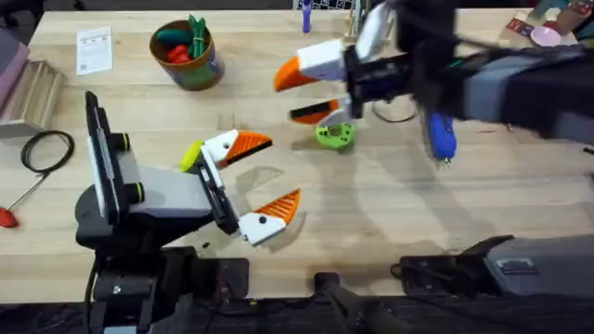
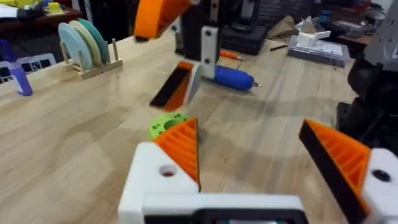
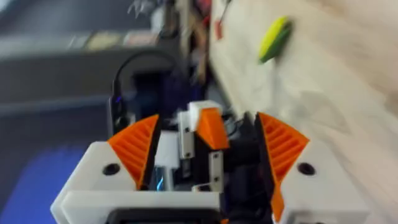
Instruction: Pick up the gripper from the table and insert it into the empty holder that is missing its gripper. Then pick up a screw, insert it into the mounting hole, and use the screwdriver to tighten it. Finally, clean up the table by picking up the vegetable and placing it into the bucket.
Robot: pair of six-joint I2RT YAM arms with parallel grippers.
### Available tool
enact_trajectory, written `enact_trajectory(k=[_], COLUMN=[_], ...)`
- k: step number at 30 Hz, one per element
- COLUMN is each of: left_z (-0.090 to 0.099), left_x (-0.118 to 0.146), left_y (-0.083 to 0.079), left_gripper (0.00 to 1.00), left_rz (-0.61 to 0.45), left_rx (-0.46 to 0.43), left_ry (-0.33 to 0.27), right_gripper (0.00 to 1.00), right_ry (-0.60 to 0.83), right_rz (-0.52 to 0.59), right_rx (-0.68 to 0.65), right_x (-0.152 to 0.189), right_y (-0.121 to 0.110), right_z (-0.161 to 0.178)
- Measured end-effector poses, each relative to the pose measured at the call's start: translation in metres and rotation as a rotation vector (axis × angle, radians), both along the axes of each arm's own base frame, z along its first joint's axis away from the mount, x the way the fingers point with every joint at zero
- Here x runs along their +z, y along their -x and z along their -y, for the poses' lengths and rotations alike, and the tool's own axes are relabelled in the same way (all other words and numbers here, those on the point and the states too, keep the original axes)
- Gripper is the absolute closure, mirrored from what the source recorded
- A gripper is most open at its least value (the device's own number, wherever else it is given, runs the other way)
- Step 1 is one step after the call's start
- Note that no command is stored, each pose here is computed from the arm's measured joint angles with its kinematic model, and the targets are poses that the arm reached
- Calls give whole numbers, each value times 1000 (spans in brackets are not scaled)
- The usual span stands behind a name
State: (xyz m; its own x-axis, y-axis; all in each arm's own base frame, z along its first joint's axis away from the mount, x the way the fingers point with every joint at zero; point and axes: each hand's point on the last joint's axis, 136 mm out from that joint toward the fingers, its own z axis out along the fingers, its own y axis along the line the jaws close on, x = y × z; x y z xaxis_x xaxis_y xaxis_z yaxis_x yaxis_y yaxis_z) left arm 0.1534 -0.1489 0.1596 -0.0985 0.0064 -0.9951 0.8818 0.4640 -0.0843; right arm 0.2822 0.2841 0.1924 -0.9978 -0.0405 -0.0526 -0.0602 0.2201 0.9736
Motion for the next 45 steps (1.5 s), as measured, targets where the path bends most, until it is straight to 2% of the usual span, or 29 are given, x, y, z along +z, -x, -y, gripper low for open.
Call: enact_trajectory(k=[4, 10, 16, 21, 25, 30, 34, 45], left_z=[0, 0, 0, 0, 0, 0, 0, 0], left_x=[0, 0, 0, 0, 0, 0, 0, 0], left_y=[0, 0, 0, 0, 0, 0, 0, 0], left_gripper=[15, 15, 15, 15, 15, 15, 15, 15], left_rz=[0, 0, 0, 0, 0, 0, 0, 0], left_rx=[0, 0, 0, 0, 0, 0, 0, 0], left_ry=[0, 0, 0, 0, 0, 0, 0, 0], right_gripper=[142, 142, 144, 151, 173, 188, 212, 340], right_ry=[191, 480, 858, 1075, 1183, 1299, 1294, 1310], right_rz=[70, 340, 507, 601, 625, 592, 610, 558], right_rx=[-115, -158, -46, 120, 237, 344, 334, 365], right_x=[10, 49, 45, 28, -1, -44, -66, -106], right_y=[-2, 13, 29, 19, 7, -5, -19, -16], right_z=[34, 73, 96, 90, 80, 79, 69, 70])
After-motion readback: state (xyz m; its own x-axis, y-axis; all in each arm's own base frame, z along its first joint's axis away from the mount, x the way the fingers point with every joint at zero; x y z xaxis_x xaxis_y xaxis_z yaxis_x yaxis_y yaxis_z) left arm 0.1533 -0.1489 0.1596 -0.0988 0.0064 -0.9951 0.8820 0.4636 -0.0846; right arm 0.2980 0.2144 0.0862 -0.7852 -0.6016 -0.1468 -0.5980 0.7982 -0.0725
